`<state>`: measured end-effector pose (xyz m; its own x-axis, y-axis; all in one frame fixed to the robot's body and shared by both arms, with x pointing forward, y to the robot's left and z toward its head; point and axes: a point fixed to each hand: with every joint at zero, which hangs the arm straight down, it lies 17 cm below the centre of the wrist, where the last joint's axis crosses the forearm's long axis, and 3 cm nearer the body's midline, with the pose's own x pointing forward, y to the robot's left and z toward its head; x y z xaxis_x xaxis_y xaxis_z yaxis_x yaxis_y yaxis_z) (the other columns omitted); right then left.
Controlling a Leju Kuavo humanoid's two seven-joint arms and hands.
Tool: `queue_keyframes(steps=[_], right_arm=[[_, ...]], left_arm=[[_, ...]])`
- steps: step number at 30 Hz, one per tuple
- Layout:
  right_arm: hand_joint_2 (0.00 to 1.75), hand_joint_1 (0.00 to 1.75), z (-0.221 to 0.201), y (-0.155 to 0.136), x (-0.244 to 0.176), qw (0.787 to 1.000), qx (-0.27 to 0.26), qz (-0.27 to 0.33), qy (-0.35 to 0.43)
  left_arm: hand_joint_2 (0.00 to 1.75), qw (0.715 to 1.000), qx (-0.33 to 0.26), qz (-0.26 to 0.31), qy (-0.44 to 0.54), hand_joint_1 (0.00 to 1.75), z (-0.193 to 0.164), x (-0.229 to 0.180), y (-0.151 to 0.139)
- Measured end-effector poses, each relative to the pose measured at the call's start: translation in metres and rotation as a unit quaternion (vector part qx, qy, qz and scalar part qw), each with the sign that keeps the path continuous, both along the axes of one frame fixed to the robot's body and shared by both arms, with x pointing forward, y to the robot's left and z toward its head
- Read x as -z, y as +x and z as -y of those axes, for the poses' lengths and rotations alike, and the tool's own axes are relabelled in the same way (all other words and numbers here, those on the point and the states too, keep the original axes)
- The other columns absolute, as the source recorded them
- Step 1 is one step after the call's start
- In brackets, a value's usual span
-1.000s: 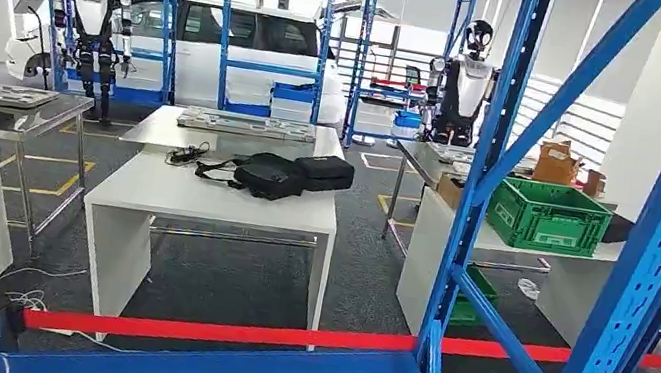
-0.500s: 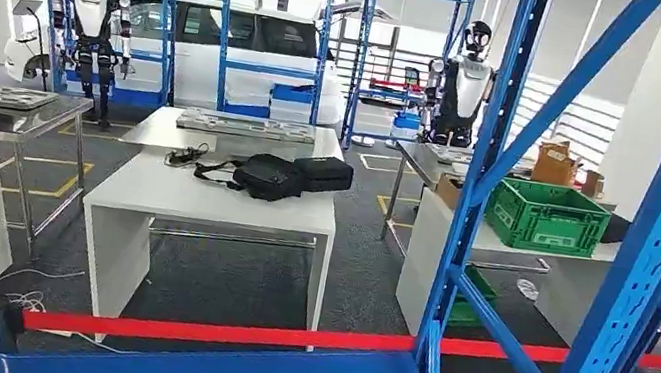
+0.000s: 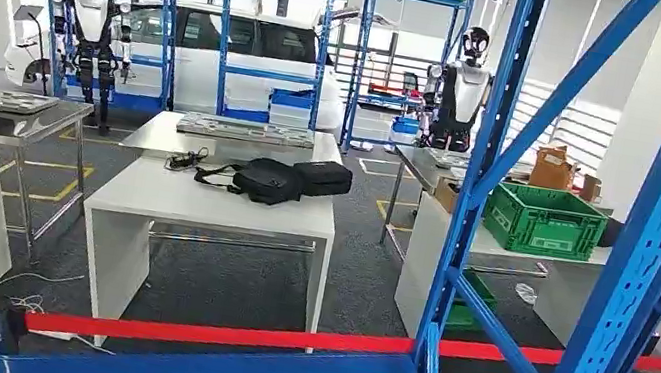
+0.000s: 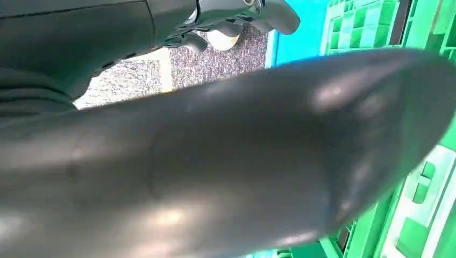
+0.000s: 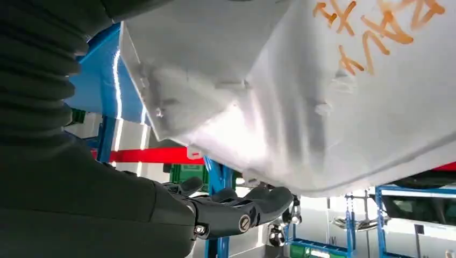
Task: Take the parts from the cabinet and place them on the table.
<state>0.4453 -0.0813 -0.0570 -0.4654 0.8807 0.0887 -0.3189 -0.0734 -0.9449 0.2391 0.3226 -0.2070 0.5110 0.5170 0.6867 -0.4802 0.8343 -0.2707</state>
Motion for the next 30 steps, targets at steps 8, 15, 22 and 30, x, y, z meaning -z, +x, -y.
queue_keyframes(steps=[8, 15, 22, 30], right_arm=[[1.75, 0.00, -0.001, -0.001, 0.000, 1.000, 0.000, 0.001, 0.001], [1.75, 0.00, -0.001, 0.002, -0.003, 1.000, 0.000, 0.009, -0.005], [1.75, 0.00, 0.013, 0.022, -0.017, 0.999, 0.006, 0.033, -0.022], [0.00, 0.00, 0.029, 0.052, -0.044, 0.997, 0.009, 0.066, -0.037]], left_arm=[[0.00, 1.000, 0.001, 0.000, 0.000, 0.00, 0.000, 0.000, 0.000], [0.00, 1.000, 0.003, -0.001, 0.000, 0.00, 0.001, 0.000, 0.000], [0.00, 1.000, 0.006, -0.003, -0.001, 0.00, 0.003, 0.001, 0.000], [0.00, 1.000, 0.004, -0.001, 0.001, 0.00, 0.002, 0.000, 0.000]])
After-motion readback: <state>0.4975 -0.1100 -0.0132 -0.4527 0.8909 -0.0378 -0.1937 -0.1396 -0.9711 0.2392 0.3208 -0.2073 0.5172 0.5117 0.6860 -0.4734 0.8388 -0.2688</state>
